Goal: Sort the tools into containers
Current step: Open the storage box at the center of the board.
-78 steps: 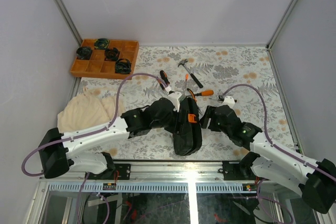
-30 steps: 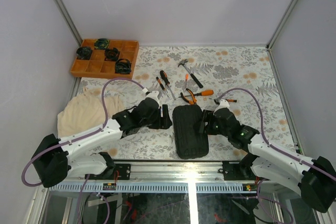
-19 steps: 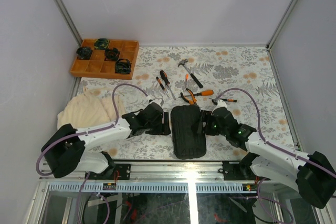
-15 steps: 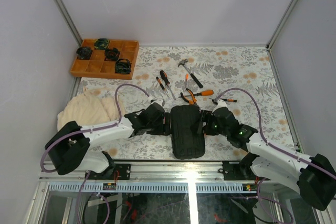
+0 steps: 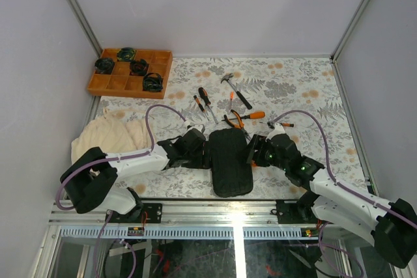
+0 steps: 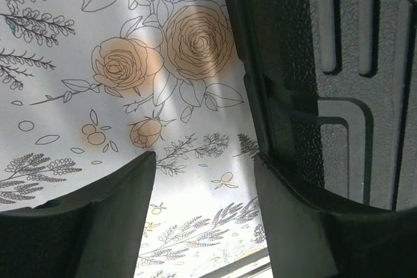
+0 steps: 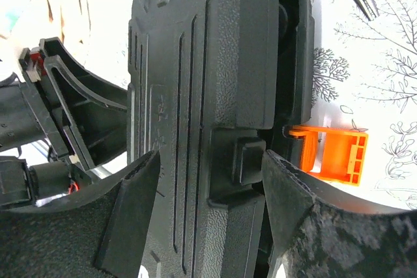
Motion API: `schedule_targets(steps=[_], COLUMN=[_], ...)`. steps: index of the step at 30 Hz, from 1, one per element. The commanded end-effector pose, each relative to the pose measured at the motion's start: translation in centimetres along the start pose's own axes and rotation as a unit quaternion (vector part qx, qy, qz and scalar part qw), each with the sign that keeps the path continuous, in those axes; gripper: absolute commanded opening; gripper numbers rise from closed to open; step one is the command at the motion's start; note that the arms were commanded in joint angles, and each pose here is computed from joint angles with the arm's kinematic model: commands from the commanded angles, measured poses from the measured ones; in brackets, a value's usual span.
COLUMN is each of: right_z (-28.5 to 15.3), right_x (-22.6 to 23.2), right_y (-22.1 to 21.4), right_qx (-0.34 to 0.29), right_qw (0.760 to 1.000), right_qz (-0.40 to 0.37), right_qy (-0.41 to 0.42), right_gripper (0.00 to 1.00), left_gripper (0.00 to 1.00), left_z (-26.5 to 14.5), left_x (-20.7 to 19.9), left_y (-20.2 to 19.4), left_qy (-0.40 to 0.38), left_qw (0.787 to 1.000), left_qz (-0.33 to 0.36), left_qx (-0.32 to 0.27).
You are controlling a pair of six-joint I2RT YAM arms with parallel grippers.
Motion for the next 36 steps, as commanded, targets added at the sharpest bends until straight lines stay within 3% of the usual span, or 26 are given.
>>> schedule_targets(steps=[1,9,36], right_z=[-0.9,-1.5,-2.5], right_x=[5.2,5.7,5.2], right_y=[0.6,1.0,0.0], right_qx=[-0.004,-0.033,-0.017], right_qw=[0.986,0.976,0.969], right_qz=[0.055,0.091,0.122], right_qy=[0.156,0.196,0.214], right_gripper=[0.68,0.65,0.65], left_gripper=[0.62,0.62,0.62], left_z=[0.5,0.5,0.7], left_x=[-2.1,-2.1,-2.5], left_y=[1.3,1.3,0.7], left_qy=[-0.05,-0.051,-0.087], left_qw=[0.998,0.998,0.995], left_qz=[0.0,0.0,-0.032], left_qx=[-0.03,-0.031,-0.041])
Point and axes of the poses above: each gripper's point midway between its finger pads, its own z axis out along the fingers, its own x axis along the line the jaws close on, y = z × x, the point moved 5 cm from there along -z, back along the fingers, and after that the axes turned 6 degrees about z, right-handed, at the moved point
